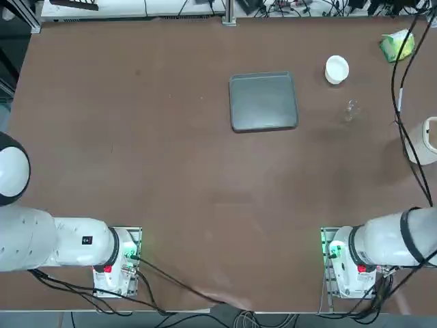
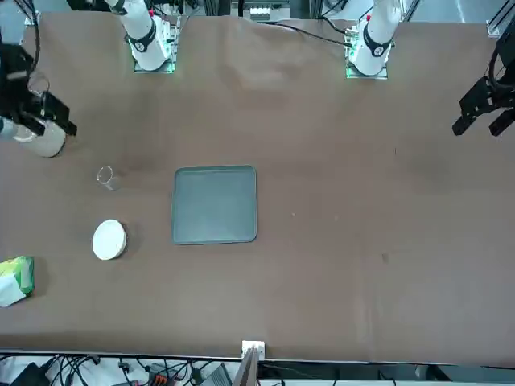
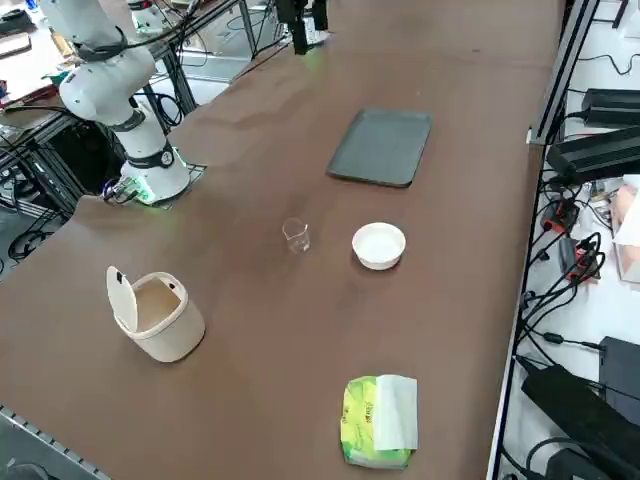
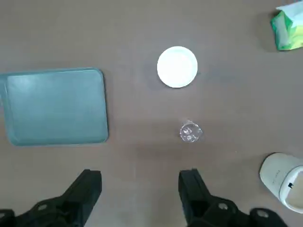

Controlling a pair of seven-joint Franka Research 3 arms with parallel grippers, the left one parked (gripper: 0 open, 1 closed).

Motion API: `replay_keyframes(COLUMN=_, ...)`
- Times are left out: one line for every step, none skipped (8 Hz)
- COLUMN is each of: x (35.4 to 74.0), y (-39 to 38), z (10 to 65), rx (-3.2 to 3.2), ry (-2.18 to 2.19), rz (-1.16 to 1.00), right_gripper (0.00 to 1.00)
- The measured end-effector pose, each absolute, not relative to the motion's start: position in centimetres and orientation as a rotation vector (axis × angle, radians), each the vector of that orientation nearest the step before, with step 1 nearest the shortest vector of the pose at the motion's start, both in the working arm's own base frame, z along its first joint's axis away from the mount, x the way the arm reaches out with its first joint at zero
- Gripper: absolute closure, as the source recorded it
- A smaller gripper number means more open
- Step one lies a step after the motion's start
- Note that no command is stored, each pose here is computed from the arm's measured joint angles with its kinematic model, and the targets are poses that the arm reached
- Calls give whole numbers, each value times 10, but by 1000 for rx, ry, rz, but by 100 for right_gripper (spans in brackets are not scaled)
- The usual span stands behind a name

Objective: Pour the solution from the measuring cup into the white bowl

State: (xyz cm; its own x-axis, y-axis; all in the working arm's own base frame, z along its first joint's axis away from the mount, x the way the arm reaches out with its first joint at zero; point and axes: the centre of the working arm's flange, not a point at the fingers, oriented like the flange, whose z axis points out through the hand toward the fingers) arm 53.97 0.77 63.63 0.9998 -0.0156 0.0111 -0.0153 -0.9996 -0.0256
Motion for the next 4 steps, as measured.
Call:
replay_keyframes(x=528, y=0, z=639, rx=-3112, ry=29, rz=-22, right_gripper=0)
replay_keyframes(x=518, y=-6, z=639, rx=-3108, ry=11, rz=-20, right_gripper=0)
replay_keyframes(x=510, y=-8, z=639, rx=-3104, ry=-22, rz=-16, right_gripper=0)
replay_keyframes(x=507, y=-5, z=639, rx=-3103, ry=-43, rz=-17, right_gripper=0)
